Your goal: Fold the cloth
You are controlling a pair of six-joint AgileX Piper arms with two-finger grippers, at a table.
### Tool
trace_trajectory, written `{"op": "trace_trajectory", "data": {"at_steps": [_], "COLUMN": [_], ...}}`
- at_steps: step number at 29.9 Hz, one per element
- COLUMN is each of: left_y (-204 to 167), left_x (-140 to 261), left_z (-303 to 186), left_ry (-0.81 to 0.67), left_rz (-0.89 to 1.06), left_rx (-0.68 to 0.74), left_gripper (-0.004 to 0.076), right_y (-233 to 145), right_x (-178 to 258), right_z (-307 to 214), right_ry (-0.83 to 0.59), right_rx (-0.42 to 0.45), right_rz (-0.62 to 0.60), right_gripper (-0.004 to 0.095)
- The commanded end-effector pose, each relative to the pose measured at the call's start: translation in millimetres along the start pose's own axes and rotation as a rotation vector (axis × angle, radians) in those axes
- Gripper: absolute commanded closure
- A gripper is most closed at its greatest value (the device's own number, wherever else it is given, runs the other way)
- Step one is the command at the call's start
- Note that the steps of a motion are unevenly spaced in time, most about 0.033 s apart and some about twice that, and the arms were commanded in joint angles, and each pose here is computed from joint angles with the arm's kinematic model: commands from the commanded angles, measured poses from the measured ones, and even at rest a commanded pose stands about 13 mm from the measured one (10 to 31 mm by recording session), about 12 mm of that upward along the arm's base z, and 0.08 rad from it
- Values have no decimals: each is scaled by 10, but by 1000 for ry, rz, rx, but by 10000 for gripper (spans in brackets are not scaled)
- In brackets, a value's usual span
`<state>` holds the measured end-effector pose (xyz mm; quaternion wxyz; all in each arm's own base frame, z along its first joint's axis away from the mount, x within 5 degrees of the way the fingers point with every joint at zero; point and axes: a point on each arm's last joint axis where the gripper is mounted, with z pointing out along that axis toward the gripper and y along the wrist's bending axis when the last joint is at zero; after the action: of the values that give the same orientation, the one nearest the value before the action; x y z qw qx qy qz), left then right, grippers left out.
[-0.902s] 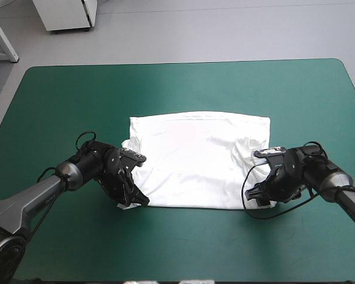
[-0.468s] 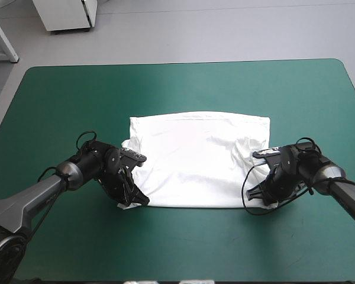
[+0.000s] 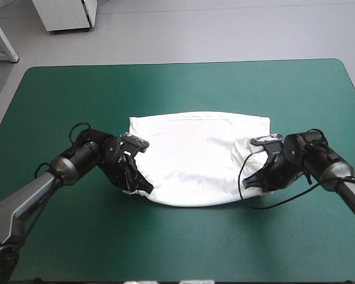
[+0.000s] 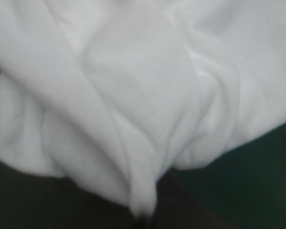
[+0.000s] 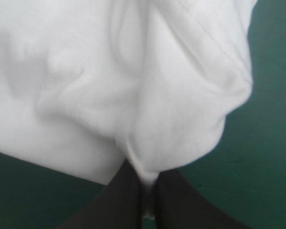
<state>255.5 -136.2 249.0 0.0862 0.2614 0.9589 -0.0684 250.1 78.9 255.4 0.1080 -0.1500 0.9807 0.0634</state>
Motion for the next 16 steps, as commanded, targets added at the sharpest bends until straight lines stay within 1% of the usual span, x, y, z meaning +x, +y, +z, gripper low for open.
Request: {"op": "trace_trajectory", "data": {"at_steps": [1,5,11,13,16], "left_y": [-56,-73,-98,-104,-68], "left_x": [47,104,53,14,-52], "left_z": [-472,-788,-1247,-1366,-1435], "left_ry": [-142,-217,-365,-408,-461], "left_rz": [-5,-7,-9,-5,2], "left_rx": [-21,-43,-67,-73,-120], "left_gripper": [734,734,734,734,734], "right_y": [15,12,28,36,26], "right_x": [-52,-88,-174,-223,-310], "right_z": [-415,-659,-947,-1044,-1162], "right_ry": [-103,-155,-233,-278,-365], "right_rx": [33,63,77,80,103], "right_rz": [-27,-21,-33,-36,-35], "right_gripper": [925,925,926,925,925]}}
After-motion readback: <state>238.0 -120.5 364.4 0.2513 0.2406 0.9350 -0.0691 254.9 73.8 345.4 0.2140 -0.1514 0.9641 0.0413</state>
